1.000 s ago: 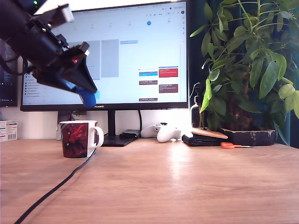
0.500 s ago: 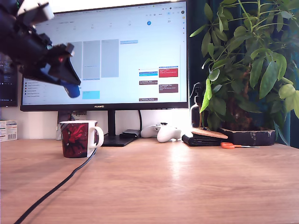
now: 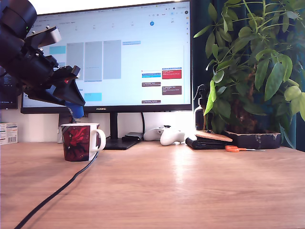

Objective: Pick the blue coffee capsule and place it inside the red coffee cup

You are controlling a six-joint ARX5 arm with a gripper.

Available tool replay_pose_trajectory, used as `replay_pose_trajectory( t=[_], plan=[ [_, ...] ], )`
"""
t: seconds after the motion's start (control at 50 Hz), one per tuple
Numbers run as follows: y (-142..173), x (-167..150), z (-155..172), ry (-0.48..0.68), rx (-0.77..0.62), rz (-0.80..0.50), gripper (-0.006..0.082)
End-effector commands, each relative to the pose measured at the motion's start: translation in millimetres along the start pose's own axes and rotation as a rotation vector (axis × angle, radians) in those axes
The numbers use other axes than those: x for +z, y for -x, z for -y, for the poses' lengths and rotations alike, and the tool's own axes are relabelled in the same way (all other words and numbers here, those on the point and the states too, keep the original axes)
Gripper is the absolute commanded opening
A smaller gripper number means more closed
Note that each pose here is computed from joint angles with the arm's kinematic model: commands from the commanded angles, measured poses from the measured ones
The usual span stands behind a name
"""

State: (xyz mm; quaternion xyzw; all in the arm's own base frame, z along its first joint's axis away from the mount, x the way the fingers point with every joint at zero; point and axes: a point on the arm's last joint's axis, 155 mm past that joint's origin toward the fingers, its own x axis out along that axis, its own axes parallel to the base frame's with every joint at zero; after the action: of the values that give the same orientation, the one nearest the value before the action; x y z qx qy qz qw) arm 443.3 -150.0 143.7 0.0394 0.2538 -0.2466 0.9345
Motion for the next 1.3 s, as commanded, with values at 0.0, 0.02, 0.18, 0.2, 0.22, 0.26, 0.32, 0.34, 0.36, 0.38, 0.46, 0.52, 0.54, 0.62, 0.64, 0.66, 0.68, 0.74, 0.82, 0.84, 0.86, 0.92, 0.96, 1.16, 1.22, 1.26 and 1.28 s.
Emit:
replay_pose_trajectory(
  t=[0.0, 0.02, 0.18, 0.2, 0.22, 0.26, 0.32, 0.34, 0.36, 0.38, 0.46, 0.52, 0.54, 0.62, 0.64, 0.66, 0.68, 0.74, 0.82, 0.84, 0.86, 0.92, 0.96, 1.16, 1.22, 1.26, 1.28],
  plan=[
    [-4.3, -12.8, 1.2, 0.001, -0.009, -0.034, 0.0141],
    [-4.2, -14.4, 1.3, 0.003, -0.009, -0.04, 0.0141],
    [-3.9, -20.5, 1.6, 0.01, -0.011, -0.064, 0.0141],
    [-3.8, -21.0, 1.1, 0.011, -0.01, -0.066, 0.0141],
    [-3.6, -21.5, 0.5, 0.013, -0.009, -0.067, 0.0141],
    [-3.3, -23.4, -0.7, 0.016, -0.007, -0.075, 0.0141],
    [-3.0, -26.8, -0.2, 0.02, -0.009, -0.088, 0.0141],
    [-2.9, -28.1, 0.0, 0.021, -0.009, -0.093, 0.0141],
    [-2.8, -28.8, 0.1, 0.022, -0.01, -0.096, 0.0141],
    [-2.7, -29.9, 0.2, 0.023, -0.01, -0.1, 0.0141],
    [-2.3, -31.9, -0.7, 0.027, -0.009, -0.108, 0.0141],
    [-2.1, -31.8, -1.6, 0.028, -0.007, -0.107, 0.0141],
    [-2.1, -31.7, -1.6, 0.028, -0.007, -0.107, 0.0141],
    [-2.1, -31.8, -1.6, 0.028, -0.007, -0.107, 0.0142],
    [-2.1, -31.8, -1.6, 0.028, -0.007, -0.107, 0.0142],
    [-2.1, -31.8, -1.7, 0.028, -0.007, -0.107, 0.0143],
    [-2.1, -31.9, -1.6, 0.028, -0.007, -0.107, 0.0146],
    [-2.1, -31.9, -1.7, 0.028, -0.006, -0.107, 0.0173],
    [-2.1, -31.9, -1.7, 0.028, -0.006, -0.107, 0.0255],
    [-2.1, -31.9, -1.7, 0.028, -0.006, -0.107, 0.0283],
    [-2.1, -31.9, -1.7, 0.028, -0.006, -0.107, 0.0308],
    [-2.1, -31.9, -1.6, 0.028, -0.007, -0.107, 0.0375],
    [-2.1, -31.8, -1.4, 0.028, -0.007, -0.107, 0.0401],
    [-2.2, -31.0, 0.5, 0.028, -0.018, -0.104, 0.0404],
    [-2.4, -29.4, 0.3, 0.026, -0.017, -0.097, 0.0399],
    [-2.5, -27.5, 0.0, 0.024, -0.016, -0.091, 0.0396],
    [-2.5, -26.7, -0.1, 0.023, -0.016, -0.089, 0.0395]
  ],
)
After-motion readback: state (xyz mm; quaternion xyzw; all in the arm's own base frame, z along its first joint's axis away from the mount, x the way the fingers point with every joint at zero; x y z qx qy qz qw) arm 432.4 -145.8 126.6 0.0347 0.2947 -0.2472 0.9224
